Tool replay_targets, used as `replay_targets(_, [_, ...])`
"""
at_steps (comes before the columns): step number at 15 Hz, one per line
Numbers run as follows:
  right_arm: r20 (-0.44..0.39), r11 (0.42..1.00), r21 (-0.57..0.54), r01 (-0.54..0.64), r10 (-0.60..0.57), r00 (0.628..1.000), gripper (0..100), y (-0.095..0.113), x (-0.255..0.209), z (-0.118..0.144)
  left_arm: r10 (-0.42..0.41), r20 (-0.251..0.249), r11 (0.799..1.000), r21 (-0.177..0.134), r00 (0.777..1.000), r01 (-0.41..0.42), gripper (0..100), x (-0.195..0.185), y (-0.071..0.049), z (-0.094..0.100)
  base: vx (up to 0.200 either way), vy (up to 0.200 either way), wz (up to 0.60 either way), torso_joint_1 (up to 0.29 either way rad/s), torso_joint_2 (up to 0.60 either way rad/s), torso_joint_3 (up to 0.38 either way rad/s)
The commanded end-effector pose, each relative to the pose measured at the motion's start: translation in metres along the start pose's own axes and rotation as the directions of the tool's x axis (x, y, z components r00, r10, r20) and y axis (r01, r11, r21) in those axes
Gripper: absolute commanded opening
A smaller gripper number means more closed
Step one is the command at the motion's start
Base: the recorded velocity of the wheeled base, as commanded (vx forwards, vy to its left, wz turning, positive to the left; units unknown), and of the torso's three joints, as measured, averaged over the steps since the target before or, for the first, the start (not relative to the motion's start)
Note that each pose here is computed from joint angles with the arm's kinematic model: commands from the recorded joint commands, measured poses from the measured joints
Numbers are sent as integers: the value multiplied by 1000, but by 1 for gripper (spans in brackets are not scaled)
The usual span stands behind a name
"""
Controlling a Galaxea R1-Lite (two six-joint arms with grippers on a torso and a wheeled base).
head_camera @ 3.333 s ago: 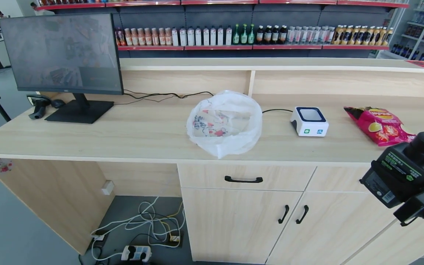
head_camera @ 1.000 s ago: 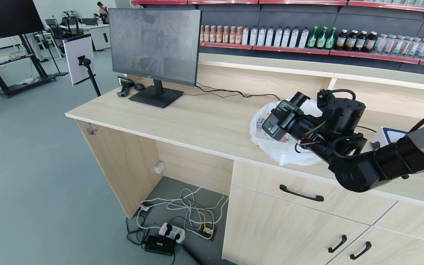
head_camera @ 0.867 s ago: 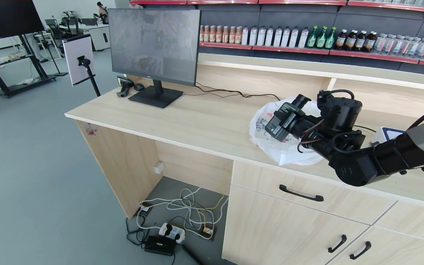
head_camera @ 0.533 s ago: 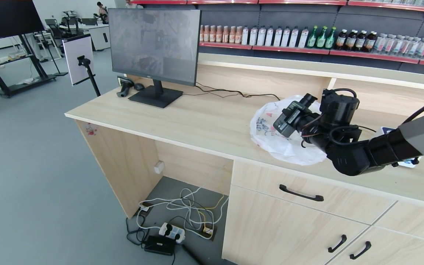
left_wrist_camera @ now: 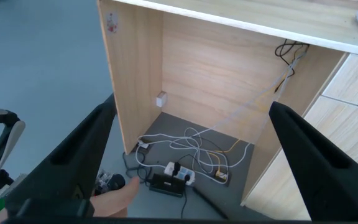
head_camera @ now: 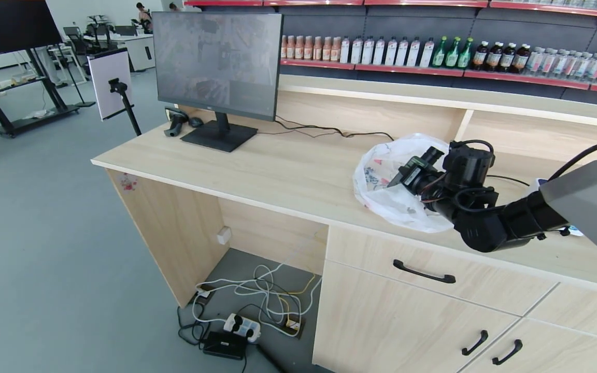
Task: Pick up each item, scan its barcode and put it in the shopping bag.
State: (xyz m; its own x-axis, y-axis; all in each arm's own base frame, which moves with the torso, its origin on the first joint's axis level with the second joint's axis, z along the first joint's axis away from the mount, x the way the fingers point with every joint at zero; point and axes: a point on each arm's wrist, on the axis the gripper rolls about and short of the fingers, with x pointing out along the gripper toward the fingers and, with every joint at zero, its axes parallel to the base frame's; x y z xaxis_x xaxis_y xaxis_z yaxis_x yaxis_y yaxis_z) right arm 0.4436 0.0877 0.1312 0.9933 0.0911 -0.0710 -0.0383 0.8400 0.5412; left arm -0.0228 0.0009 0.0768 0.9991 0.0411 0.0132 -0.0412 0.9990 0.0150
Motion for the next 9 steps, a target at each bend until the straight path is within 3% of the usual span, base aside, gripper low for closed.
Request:
replay_targets(1, [-13, 1000, 0, 15, -15, 1000, 0, -8, 5, -8, 0, 1, 1000, 0, 1000, 0, 100, 0, 0, 0, 0, 0, 0, 0, 0, 0])
replay_targets(9, [-20, 999, 41, 8, -7, 1000, 0, -9, 11, -12, 0, 1, 1000, 0, 1000, 0, 100, 0, 0, 0, 0, 0, 0, 0, 0, 0])
